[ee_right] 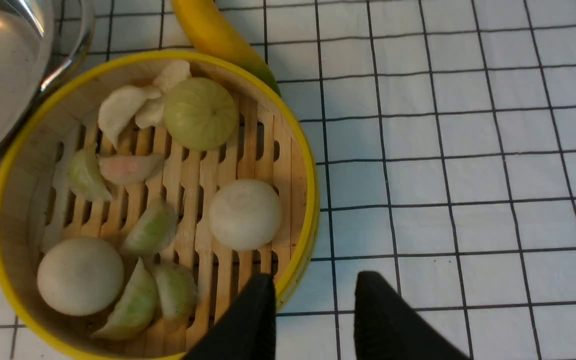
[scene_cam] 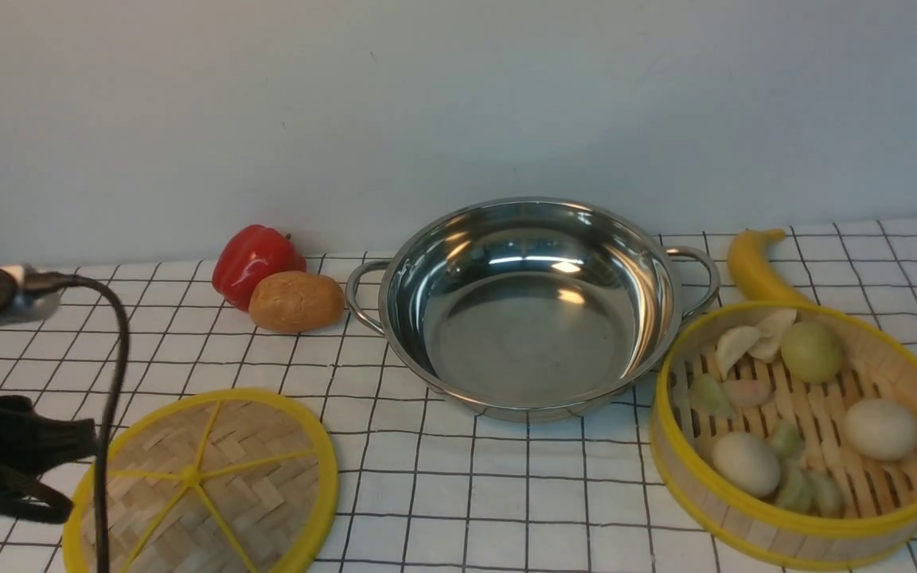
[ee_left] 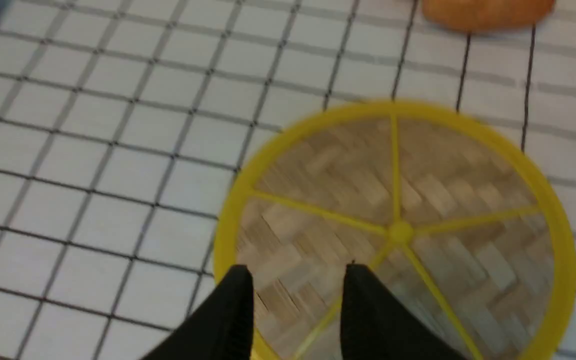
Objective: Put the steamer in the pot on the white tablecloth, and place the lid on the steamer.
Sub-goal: 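Reach for and grasp the rim of the bamboo steamer holding the buns with the right gripper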
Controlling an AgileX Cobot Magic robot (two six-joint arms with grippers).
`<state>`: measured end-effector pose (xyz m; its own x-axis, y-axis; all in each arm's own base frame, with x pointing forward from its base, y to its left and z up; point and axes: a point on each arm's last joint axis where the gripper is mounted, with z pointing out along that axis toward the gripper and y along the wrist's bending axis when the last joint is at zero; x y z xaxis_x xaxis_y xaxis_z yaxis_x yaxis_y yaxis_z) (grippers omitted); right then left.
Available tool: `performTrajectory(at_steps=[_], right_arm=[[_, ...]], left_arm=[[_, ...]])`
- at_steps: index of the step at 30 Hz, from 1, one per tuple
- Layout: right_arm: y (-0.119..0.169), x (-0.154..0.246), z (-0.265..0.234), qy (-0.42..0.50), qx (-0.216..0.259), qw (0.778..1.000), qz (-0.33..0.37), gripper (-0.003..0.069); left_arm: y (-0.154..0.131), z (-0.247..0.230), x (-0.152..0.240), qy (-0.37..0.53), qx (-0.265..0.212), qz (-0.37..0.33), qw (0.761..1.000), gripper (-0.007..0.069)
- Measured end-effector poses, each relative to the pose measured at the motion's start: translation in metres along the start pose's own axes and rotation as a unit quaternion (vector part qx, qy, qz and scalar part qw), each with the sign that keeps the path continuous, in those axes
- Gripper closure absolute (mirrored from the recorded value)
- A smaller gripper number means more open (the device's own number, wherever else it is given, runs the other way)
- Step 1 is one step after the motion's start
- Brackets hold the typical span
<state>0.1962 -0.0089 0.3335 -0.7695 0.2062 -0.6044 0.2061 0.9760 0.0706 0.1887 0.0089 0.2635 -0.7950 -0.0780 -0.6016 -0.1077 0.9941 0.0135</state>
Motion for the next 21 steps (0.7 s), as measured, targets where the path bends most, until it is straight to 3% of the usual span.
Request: performTrajectory(at_steps=[8,16,21], right_arm=[[0.004,-0.010,0.057,0.067,0.012,0.997,-0.021,0.0416],[-0.020,-0.017,0.096,0.087,0.033,0.996,0.010,0.0416],[-0.020,-0.015,0.124,0.117,-0.015,0.993,0.023,0.0416]], left_arm=[[-0.024,0.018,-0.010,0.077,0.119,0.074,0.987,0.0382],[-0.026,0.018,-0.010,0.076,0.133,0.089,0.984,0.0382],[-0.026,0.018,-0.010,0.076,0.135,0.087,0.984,0.0382]])
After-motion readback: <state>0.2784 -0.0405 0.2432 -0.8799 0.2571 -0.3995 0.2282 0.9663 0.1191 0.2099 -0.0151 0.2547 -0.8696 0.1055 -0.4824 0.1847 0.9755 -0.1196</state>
